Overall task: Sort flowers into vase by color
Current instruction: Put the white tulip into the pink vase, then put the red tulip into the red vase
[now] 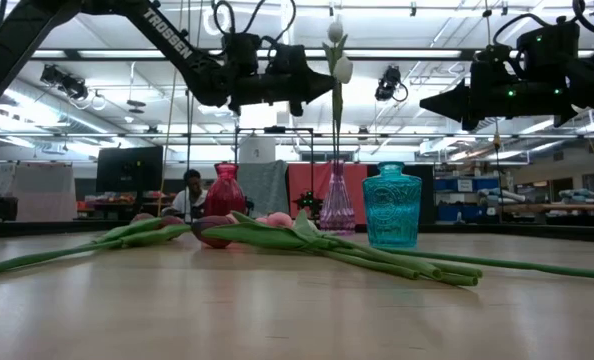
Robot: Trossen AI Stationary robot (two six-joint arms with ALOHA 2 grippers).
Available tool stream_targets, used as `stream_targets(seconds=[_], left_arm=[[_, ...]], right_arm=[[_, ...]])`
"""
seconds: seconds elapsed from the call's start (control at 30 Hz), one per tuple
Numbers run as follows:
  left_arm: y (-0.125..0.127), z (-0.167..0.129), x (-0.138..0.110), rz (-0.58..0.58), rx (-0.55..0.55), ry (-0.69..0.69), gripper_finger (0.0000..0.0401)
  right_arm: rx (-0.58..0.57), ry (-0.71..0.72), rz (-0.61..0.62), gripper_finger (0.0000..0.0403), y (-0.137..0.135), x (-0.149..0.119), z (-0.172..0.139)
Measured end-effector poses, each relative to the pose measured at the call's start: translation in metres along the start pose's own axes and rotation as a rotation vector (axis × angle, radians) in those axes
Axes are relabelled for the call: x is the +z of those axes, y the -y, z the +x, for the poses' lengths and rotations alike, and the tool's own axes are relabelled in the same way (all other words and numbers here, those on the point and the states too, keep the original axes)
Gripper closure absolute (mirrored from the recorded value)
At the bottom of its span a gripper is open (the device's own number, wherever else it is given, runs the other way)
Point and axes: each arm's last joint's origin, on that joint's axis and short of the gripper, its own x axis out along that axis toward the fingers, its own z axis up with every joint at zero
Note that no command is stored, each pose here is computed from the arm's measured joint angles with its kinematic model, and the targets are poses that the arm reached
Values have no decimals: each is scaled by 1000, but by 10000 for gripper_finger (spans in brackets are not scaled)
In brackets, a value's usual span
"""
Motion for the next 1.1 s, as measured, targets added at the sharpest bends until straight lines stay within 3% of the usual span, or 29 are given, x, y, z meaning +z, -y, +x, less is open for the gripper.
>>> stream_targets(seconds=[0.3, 0.47, 0.63, 0.93, 1.1], left_arm=[[4, 2, -16, 4, -17, -144, 345], [-2, -4, -27, -52, -11, -248, 297], [-4, -12, -31, -33, -23, -351, 251], [11, -33, 0, 59, -43, -494, 233], [38, -39, 6, 93, 40, -681, 233]], right_arm=[[0, 2, -2, 389, 0, 0, 0], [9, 2, -2, 389, 0, 0, 0], [17, 2, -2, 389, -1, 0, 0], [18, 0, -1, 389, 0, 0, 0], [16, 0, -1, 389, 0, 0, 0]])
